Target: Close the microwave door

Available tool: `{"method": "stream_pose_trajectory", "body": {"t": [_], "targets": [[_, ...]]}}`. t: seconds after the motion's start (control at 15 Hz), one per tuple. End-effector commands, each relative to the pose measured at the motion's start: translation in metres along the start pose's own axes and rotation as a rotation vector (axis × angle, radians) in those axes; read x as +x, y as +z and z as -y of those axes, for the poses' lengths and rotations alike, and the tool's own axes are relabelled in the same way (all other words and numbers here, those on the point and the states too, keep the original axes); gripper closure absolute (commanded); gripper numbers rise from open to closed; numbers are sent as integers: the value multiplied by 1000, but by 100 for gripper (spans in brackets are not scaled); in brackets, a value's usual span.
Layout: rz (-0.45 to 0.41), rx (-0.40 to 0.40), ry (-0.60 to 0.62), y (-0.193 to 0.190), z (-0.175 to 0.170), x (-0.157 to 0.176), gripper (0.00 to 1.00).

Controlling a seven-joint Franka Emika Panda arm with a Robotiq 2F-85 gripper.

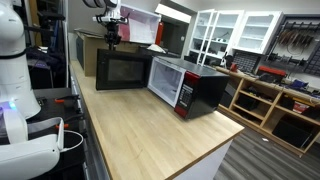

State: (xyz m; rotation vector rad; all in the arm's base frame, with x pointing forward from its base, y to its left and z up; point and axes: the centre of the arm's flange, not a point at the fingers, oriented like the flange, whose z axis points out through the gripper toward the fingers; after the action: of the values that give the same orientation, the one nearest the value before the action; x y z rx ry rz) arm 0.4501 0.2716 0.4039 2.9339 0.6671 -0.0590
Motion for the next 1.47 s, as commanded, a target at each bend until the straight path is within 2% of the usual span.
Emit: {"method": "stream_pose_trajectory", "body": {"t": [0.0,0.07,0.87,1.07,1.4], "targets": [[2,-26,3,5,10,4,95],[6,-36,1,7,10,2,100],[97,-274,109,59,-39,-41,100],[98,-355,95,72,-55,-53,100],[76,-540,31,86,-93,-73,100]]}}
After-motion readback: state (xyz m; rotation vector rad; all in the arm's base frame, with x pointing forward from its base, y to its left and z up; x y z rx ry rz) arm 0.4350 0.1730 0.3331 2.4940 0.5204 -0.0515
